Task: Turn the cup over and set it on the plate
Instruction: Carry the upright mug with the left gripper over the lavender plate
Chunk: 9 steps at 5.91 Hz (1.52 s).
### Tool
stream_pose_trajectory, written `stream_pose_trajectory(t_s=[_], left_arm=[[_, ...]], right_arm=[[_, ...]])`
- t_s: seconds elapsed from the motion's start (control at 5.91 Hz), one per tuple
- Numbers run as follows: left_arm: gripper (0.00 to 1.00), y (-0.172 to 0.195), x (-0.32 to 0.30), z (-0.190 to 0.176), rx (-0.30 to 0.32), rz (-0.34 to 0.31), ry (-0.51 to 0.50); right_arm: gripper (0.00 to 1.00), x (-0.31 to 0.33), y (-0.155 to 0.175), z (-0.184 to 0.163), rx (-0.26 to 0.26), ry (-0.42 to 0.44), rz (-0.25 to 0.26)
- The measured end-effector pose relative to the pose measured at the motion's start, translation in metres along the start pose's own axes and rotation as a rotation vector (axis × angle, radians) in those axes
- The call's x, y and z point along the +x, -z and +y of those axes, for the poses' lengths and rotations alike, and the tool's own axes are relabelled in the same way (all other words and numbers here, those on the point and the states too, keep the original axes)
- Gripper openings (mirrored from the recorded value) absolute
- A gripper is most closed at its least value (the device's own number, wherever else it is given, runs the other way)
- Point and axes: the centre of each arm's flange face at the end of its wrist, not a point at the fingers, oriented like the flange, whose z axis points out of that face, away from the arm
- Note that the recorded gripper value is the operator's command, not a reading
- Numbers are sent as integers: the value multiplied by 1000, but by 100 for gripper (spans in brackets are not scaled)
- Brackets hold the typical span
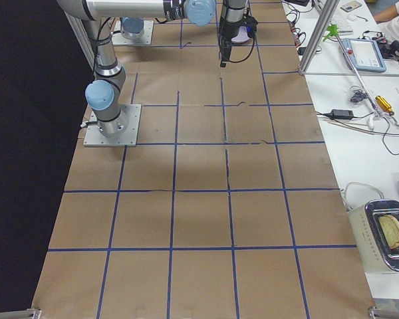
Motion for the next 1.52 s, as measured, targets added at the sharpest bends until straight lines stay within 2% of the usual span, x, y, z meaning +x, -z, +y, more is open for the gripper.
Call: stream_pose_trajectory(t_s=[0.17,0.68,1.02,1.35,1.52], left_arm=[[0,-21,27,-17,-11,-61,-55],[0,-92,70,-31,-48,-153,-113],[1,-119,81,-30,-55,-160,-130],[1,-126,104,-26,-76,-155,-148],[5,-124,109,-19,-84,-153,-150]], right_arm=[[100,0,0,0,0,0,0],[100,0,0,0,0,0,0],[100,0,0,0,0,0,0],[100,0,0,0,0,0,0],[100,0,0,0,0,0,0]])
